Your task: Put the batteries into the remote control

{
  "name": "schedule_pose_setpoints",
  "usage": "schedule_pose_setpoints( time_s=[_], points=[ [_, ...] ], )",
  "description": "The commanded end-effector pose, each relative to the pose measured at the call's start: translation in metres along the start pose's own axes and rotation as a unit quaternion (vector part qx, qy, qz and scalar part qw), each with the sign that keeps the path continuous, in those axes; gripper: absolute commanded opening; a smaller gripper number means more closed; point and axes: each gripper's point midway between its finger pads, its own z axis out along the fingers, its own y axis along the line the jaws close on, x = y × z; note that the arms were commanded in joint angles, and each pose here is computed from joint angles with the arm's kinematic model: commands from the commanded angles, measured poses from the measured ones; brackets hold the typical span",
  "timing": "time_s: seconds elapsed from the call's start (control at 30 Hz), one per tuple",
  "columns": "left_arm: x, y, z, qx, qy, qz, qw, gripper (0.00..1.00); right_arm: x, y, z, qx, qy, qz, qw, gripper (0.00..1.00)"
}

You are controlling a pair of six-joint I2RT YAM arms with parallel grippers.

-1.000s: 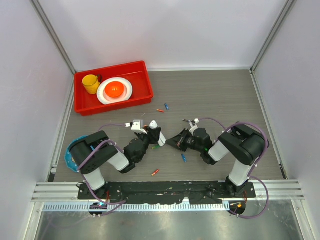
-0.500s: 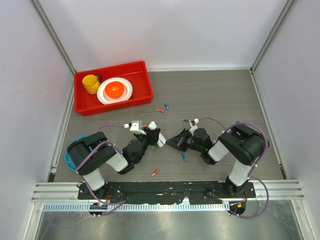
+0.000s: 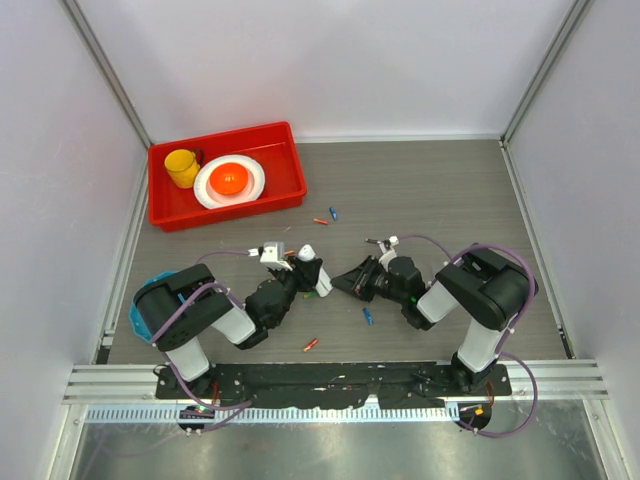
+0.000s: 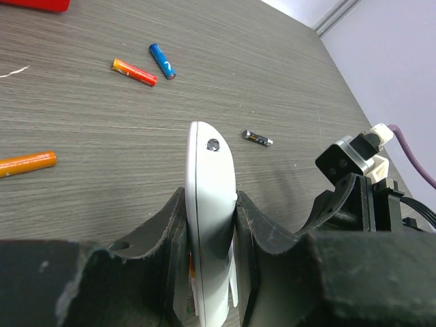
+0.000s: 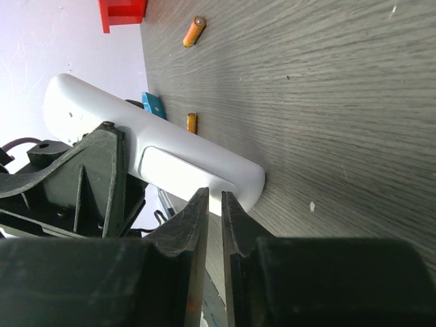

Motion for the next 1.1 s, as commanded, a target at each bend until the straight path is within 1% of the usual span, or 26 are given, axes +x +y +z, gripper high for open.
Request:
schedule_pose_setpoints(
  time_s=[0.0, 0.23, 0.27, 0.3, 0.4, 0.5, 0.57, 0.63, 0.67, 0.7, 0.73, 0.77, 0.8, 0.83, 0.87, 0.9, 0.93, 0.97, 1.03, 1.07],
  points=[
    [-0.038, -0.032, -0.003, 0.056, -0.064, -0.050, 0.995, 0.00, -0.008, 0.016, 0.001, -0.034, -0.016, -0.017, 0.999, 0.20],
    [-0.038, -0.030, -0.003, 0.051, -0.064, -0.047, 0.996, 0.00, -0.009, 0.020, -0.002, -0.038, -0.017, -0.019, 0.999, 0.29],
    [-0.037, -0.028, -0.003, 0.049, -0.063, -0.045, 0.996, 0.00, -0.010, 0.024, -0.003, -0.042, -0.019, -0.022, 0.999, 0.31],
    [-0.037, -0.028, -0.003, 0.048, -0.064, -0.044, 0.996, 0.00, -0.009, 0.022, -0.004, -0.038, -0.017, -0.023, 0.999, 0.35],
    [-0.036, -0.026, -0.002, 0.045, -0.064, -0.043, 0.996, 0.00, -0.010, 0.027, -0.007, -0.034, -0.018, -0.040, 0.998, 0.44],
    [-0.035, -0.026, -0.003, 0.044, -0.063, -0.042, 0.996, 0.00, -0.012, 0.028, -0.012, -0.020, -0.021, -0.063, 0.998, 0.49],
    [-0.035, -0.026, -0.003, 0.042, -0.063, -0.049, 0.996, 0.00, -0.011, 0.022, -0.014, -0.002, -0.015, -0.083, 0.996, 0.49],
    [-0.036, -0.026, -0.003, 0.042, -0.063, -0.059, 0.995, 0.00, -0.015, 0.035, -0.015, -0.007, -0.015, -0.116, 0.993, 0.51],
    [-0.036, -0.027, -0.003, 0.044, -0.063, -0.065, 0.995, 0.00, -0.013, 0.022, -0.017, 0.027, -0.001, -0.144, 0.989, 0.51],
    [-0.036, -0.026, -0.004, 0.045, -0.061, -0.069, 0.995, 0.00, -0.018, 0.031, -0.016, 0.030, -0.002, -0.165, 0.986, 0.51],
    [-0.039, -0.029, -0.004, 0.050, -0.062, -0.076, 0.994, 0.00, -0.027, 0.043, -0.021, 0.032, -0.019, -0.188, 0.981, 0.52],
    [-0.036, -0.034, -0.004, 0.061, -0.049, -0.087, 0.993, 0.00, -0.026, 0.030, -0.027, 0.071, -0.008, -0.199, 0.977, 0.52],
    [-0.037, -0.031, -0.002, 0.059, -0.046, -0.095, 0.993, 0.00, -0.035, 0.044, -0.029, 0.069, -0.020, -0.232, 0.970, 0.52],
    [-0.040, -0.034, -0.002, 0.064, -0.042, -0.106, 0.991, 0.00, -0.045, 0.054, -0.035, 0.076, -0.042, -0.250, 0.964, 0.52],
    [-0.038, -0.034, 0.000, 0.059, -0.031, -0.123, 0.990, 0.00, -0.045, 0.046, -0.043, 0.109, -0.033, -0.255, 0.960, 0.52],
    [-0.038, -0.034, 0.002, 0.064, -0.021, -0.130, 0.989, 0.00, -0.053, 0.058, -0.045, 0.108, -0.043, -0.280, 0.953, 0.51],
    [-0.039, -0.034, 0.003, 0.065, -0.016, -0.139, 0.988, 0.00, -0.056, 0.062, -0.049, 0.113, -0.045, -0.289, 0.949, 0.52],
    [-0.041, -0.037, 0.005, 0.067, -0.008, -0.163, 0.984, 0.00, -0.056, 0.060, -0.057, 0.130, -0.040, -0.294, 0.946, 0.51],
    [-0.045, -0.040, 0.008, 0.082, 0.007, -0.185, 0.979, 0.00, -0.057, 0.067, -0.061, 0.135, -0.030, -0.317, 0.938, 0.51],
    [-0.045, -0.043, 0.010, 0.089, 0.015, -0.195, 0.977, 0.00, -0.055, 0.060, -0.067, 0.156, -0.018, -0.319, 0.935, 0.51]
  ],
)
